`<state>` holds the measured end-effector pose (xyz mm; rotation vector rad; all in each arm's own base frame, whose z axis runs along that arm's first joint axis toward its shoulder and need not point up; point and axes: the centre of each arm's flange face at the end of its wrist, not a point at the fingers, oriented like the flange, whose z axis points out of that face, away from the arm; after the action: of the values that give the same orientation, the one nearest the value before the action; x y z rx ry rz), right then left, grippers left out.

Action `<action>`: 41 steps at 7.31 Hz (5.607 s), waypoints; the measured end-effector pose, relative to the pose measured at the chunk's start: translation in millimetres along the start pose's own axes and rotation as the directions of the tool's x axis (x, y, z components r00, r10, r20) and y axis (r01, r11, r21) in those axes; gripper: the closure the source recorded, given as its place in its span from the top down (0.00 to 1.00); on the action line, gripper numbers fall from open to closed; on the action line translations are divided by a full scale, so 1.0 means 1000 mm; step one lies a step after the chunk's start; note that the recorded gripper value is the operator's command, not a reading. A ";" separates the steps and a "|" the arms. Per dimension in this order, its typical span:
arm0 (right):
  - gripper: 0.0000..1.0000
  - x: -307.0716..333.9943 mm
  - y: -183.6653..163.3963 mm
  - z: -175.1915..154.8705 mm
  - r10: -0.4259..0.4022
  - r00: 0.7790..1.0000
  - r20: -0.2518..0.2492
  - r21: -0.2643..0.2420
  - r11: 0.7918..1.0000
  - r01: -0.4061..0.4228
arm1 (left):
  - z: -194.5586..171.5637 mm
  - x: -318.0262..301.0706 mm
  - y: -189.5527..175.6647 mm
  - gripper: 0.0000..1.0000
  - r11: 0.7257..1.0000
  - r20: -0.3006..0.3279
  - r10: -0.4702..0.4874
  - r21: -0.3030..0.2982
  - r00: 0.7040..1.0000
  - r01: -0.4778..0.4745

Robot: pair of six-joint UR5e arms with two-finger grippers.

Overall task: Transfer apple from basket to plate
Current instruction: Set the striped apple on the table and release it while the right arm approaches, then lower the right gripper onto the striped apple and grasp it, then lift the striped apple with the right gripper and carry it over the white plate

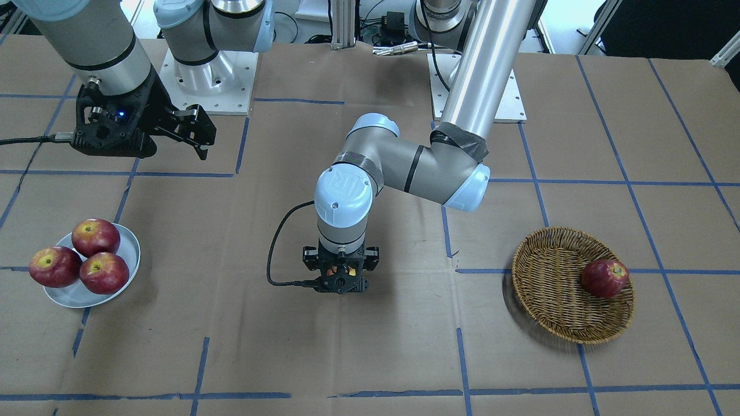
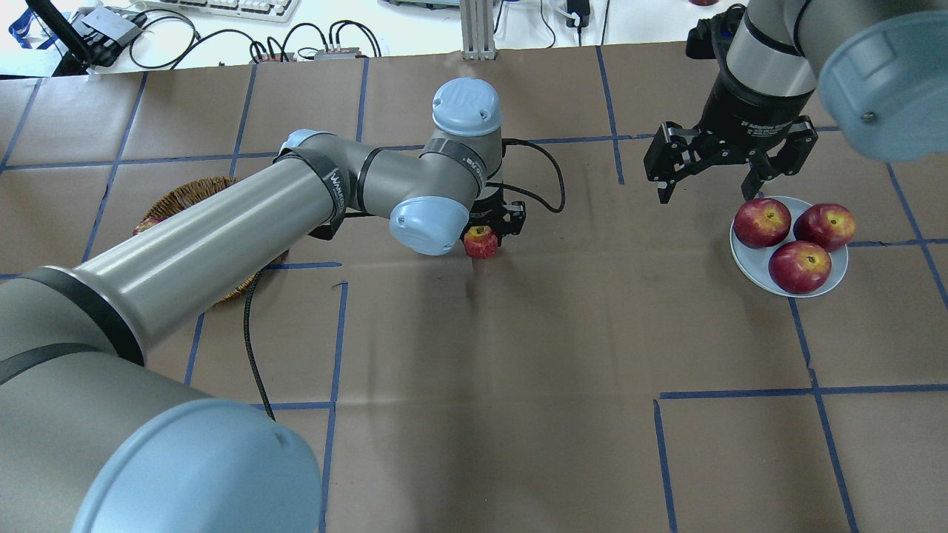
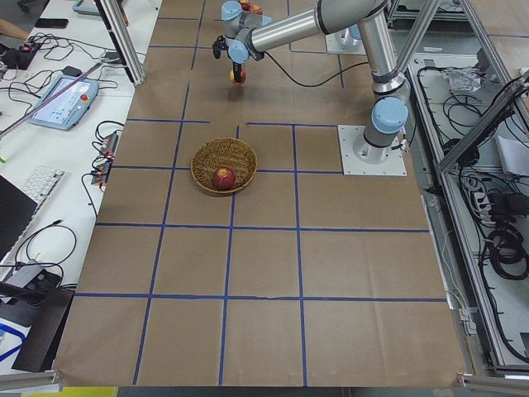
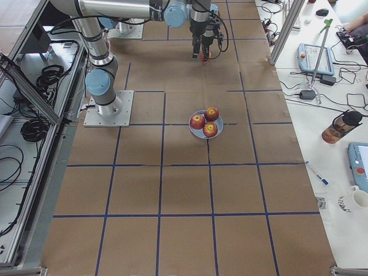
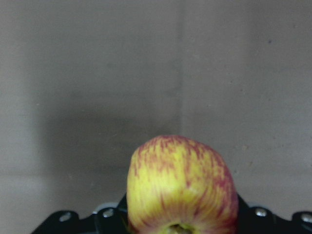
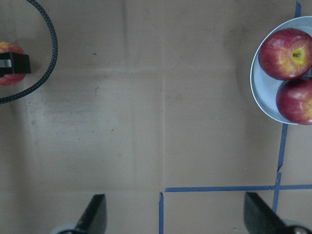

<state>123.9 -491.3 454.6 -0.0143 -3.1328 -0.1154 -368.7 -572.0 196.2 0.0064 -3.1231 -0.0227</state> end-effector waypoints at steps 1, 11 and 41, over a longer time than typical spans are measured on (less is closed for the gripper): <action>1.00 0.000 0.000 0.000 0.001 1.000 0.000 0.000 1.000 -0.001 | 0.003 0.001 -0.001 0.53 1.000 0.000 0.001 0.000 1.000 -0.001; 1.00 0.000 0.000 0.000 0.001 1.000 0.000 0.001 1.000 -0.001 | -0.118 -0.048 0.010 0.99 0.999 -0.004 0.024 0.040 1.000 -0.024; 0.59 0.001 -0.103 0.112 -0.080 0.994 -0.074 0.191 0.977 0.093 | -0.320 -0.199 0.137 0.99 0.998 0.004 0.066 -0.016 0.998 -0.066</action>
<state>121.2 -586.1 334.8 0.1249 -3.0631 0.1863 -164.8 -439.2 514.3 -0.0970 -3.1256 -0.0465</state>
